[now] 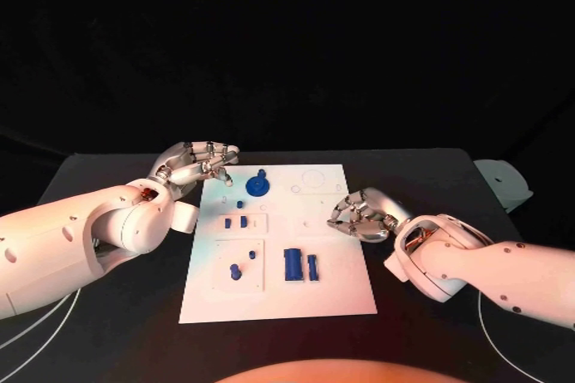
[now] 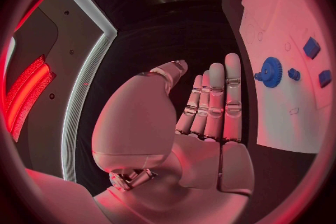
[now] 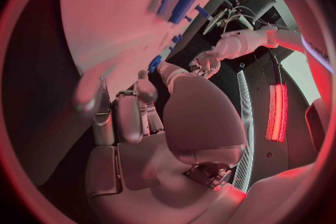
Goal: Assemble the parts on the task board
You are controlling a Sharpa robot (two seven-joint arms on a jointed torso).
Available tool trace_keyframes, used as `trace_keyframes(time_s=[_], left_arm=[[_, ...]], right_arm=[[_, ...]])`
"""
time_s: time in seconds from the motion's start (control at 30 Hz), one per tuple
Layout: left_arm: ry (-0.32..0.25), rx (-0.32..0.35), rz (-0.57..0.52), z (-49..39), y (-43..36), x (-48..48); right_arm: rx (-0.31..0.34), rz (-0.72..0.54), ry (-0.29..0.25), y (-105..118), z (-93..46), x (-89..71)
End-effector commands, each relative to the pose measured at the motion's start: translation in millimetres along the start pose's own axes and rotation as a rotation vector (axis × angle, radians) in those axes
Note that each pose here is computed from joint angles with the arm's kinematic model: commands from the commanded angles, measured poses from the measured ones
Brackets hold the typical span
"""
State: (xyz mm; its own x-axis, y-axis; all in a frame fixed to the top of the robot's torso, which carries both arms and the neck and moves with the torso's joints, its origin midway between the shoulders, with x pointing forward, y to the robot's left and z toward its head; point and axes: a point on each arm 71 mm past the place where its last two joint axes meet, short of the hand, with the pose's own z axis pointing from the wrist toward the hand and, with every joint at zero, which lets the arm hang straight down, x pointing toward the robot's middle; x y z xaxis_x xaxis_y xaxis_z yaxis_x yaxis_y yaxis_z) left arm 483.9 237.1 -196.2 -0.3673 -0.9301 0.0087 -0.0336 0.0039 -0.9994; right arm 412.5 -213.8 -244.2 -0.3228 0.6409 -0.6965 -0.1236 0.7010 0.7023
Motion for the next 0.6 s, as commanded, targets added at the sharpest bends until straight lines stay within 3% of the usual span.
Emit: trace_keyframes(time_s=[0.03, 0.3, 0.47, 0.6], left_arm=[[-0.016, 0.033, -0.053, 4.1, 4.4, -1.7], [-0.102, 0.050, -0.115, 21.9, 19.1, -13.0], [-0.169, 0.063, -0.134, 34.7, 25.8, -21.2], [-0.211, 0.071, -0.126, 42.3, 29.2, -22.3]], right_arm=[[-0.071, 0.309, -0.037, -5, 17.4, -19.4], [-0.050, 0.541, -0.144, -28, 64.5, -54.5], [-0.080, 0.610, -0.158, -30, 89.9, -60.2], [-0.104, 0.626, -0.149, -29, 101.7, -59.3]])
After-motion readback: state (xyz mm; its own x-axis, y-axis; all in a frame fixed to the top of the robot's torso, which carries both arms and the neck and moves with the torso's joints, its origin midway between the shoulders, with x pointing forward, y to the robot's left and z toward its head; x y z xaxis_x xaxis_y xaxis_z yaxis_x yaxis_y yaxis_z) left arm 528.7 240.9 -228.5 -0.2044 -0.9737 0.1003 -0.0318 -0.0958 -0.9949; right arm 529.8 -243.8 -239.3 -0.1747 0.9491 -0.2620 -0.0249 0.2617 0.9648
